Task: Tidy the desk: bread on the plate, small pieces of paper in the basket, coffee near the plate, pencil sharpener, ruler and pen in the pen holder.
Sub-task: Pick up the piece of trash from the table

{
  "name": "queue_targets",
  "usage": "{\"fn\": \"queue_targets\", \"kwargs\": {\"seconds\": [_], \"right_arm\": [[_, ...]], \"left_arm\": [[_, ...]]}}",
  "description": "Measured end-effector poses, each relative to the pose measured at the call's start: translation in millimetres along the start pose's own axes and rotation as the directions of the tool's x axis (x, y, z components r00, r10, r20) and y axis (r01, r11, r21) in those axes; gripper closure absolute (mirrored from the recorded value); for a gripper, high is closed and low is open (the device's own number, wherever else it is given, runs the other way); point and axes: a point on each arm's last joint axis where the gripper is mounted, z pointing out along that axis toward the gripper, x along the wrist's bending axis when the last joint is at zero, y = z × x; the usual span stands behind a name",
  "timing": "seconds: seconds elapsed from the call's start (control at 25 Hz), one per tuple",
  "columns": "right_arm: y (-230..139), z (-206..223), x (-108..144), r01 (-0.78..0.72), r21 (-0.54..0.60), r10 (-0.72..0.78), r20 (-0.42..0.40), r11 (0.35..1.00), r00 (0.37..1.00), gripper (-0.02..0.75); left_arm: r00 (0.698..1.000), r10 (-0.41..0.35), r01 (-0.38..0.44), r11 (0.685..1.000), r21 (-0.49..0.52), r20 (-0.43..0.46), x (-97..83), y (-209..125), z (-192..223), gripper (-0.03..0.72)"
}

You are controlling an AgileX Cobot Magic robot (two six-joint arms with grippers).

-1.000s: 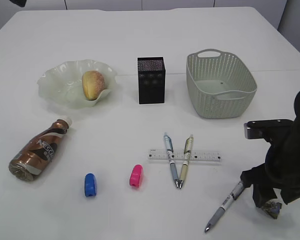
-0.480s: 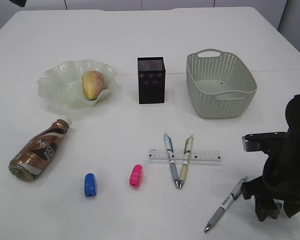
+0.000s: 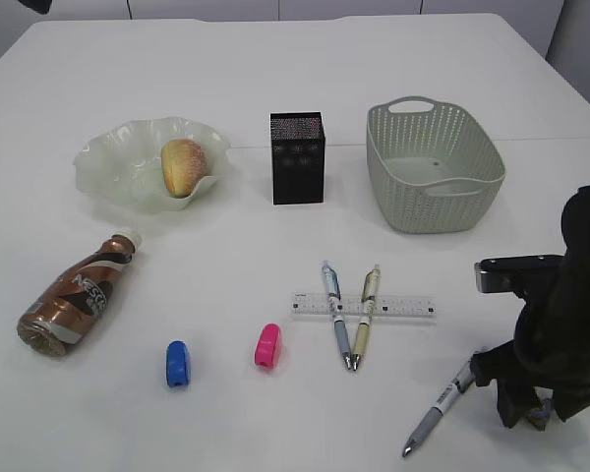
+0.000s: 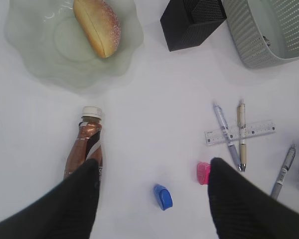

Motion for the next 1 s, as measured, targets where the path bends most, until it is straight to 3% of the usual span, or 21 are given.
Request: {"fn": "queue_targets", "kwargs": {"seconds": [0.36,0.72,1.0], "right_arm": [[0.0,0.0,0.0,0.000,0.000,0.000,0.000,1.000,1.000,0.289],[0.5,-0.2,-0.3,0.006,0.005,-0.006,0.006,1.000,1.000,0.683],[4.1,-4.8,-0.1,0.010,0.029,-0.011,0.014,1.000,1.000,0.718]], "left_arm": [[1.000,0.000,0.000,1.000,0.000,0.000,0.0,0.0,0.0,0.191],[1.000,0.000,0.000,1.000,0.000,0.000,0.0,0.0,0.0,0.191],[1.000,0.001,-0.001,1.000,0.000,-0.002,0.2,0.0,0.0,0.191]]}}
